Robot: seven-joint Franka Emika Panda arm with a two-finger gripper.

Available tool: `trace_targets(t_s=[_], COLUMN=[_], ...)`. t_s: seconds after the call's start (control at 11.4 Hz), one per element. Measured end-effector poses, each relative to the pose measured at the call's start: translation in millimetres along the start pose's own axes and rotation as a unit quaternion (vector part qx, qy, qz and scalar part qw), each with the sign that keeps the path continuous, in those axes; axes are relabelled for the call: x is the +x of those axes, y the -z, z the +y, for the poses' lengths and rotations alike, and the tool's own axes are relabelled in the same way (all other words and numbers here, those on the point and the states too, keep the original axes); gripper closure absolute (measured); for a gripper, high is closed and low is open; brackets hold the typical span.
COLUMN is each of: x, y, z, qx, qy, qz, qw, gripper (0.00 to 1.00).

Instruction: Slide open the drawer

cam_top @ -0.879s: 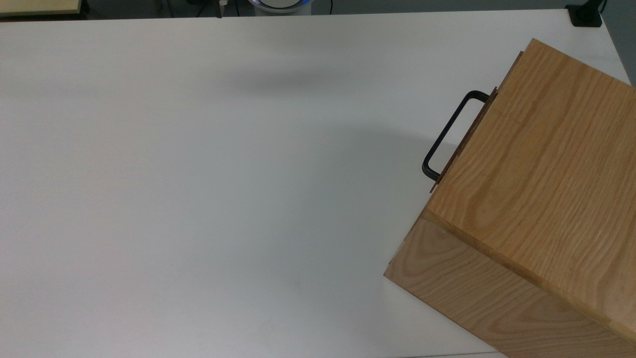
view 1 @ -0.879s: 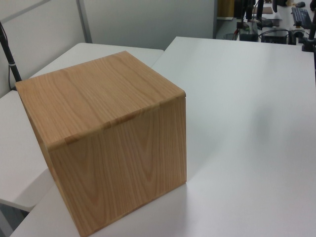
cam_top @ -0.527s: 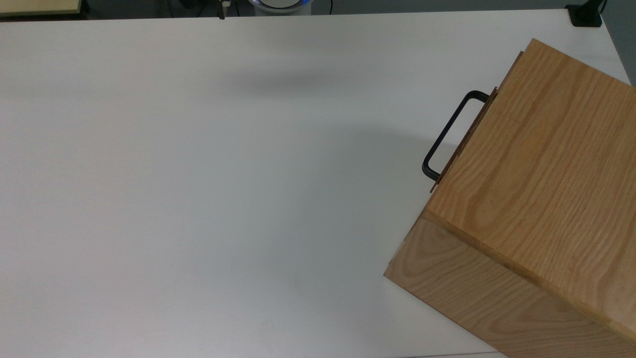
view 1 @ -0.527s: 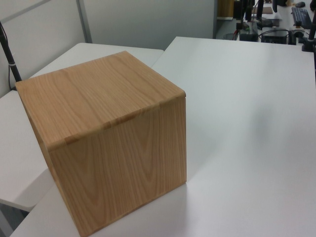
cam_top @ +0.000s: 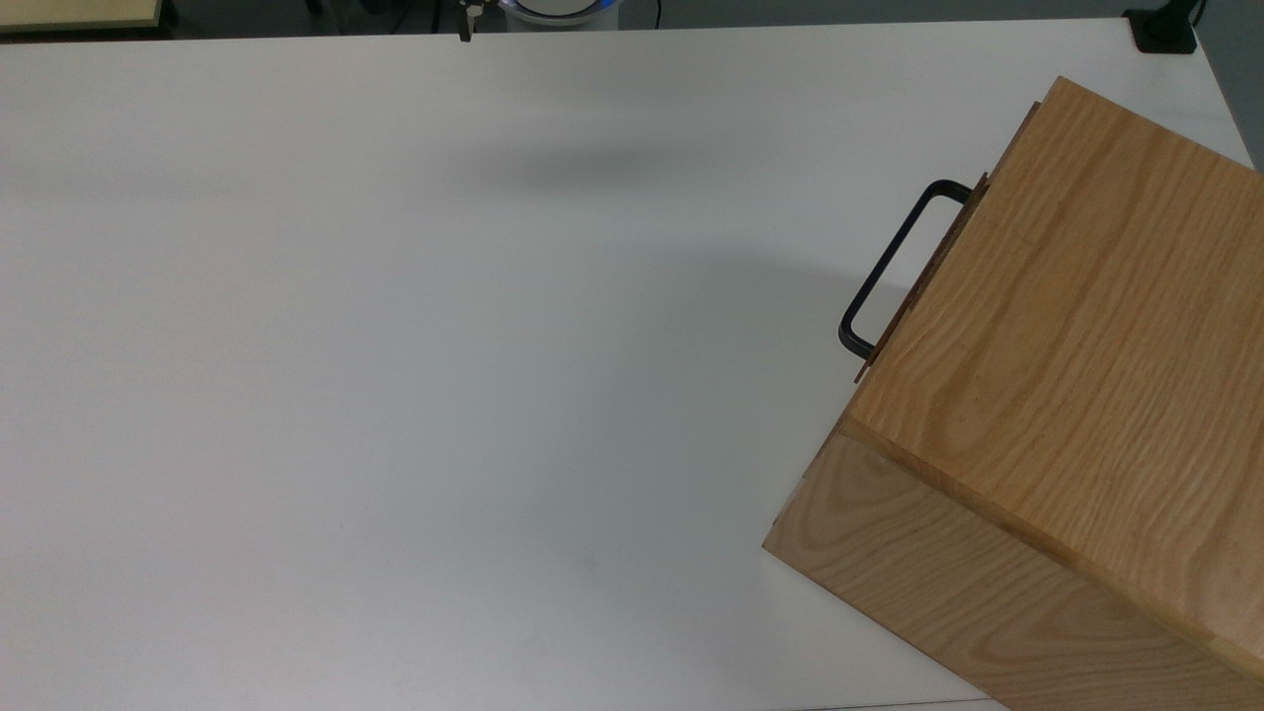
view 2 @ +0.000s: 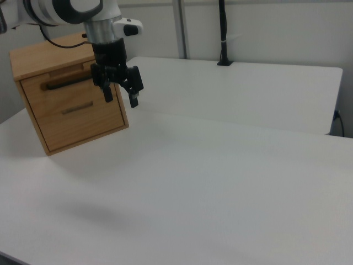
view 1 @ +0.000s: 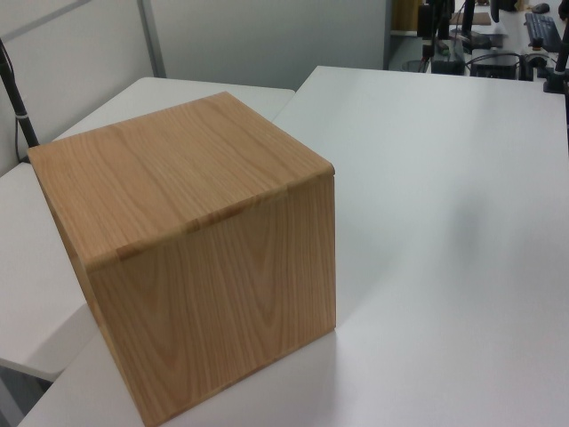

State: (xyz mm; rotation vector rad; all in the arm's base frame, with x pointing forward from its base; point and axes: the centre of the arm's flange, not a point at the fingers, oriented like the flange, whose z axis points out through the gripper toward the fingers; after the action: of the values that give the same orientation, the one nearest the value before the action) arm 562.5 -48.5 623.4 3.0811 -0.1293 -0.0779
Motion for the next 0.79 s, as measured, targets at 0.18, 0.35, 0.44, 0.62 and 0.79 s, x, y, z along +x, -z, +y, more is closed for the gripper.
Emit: trace_targets(t_s=[0.18, 0.35, 0.44, 0.62, 0.79], x=[0.1, 0.3, 0.3, 0.6, 0.7], y=[-0.3, -0.7, -0.8, -3.7, -5.6], z=[0.0, 0.5, 0.5, -0.6, -2.6], qx=[0.000, 0.000, 0.000, 0.000, 0.006], qy=[0.000, 0.000, 0.000, 0.001, 0.002], qz=[0.000, -0.001, -0.001, -0.004, -0.006], qw=[1.0000, 1.0000, 1.0000, 1.0000, 1.0000], gripper=[0.00, 0.00, 0.00, 0.00, 0.00])
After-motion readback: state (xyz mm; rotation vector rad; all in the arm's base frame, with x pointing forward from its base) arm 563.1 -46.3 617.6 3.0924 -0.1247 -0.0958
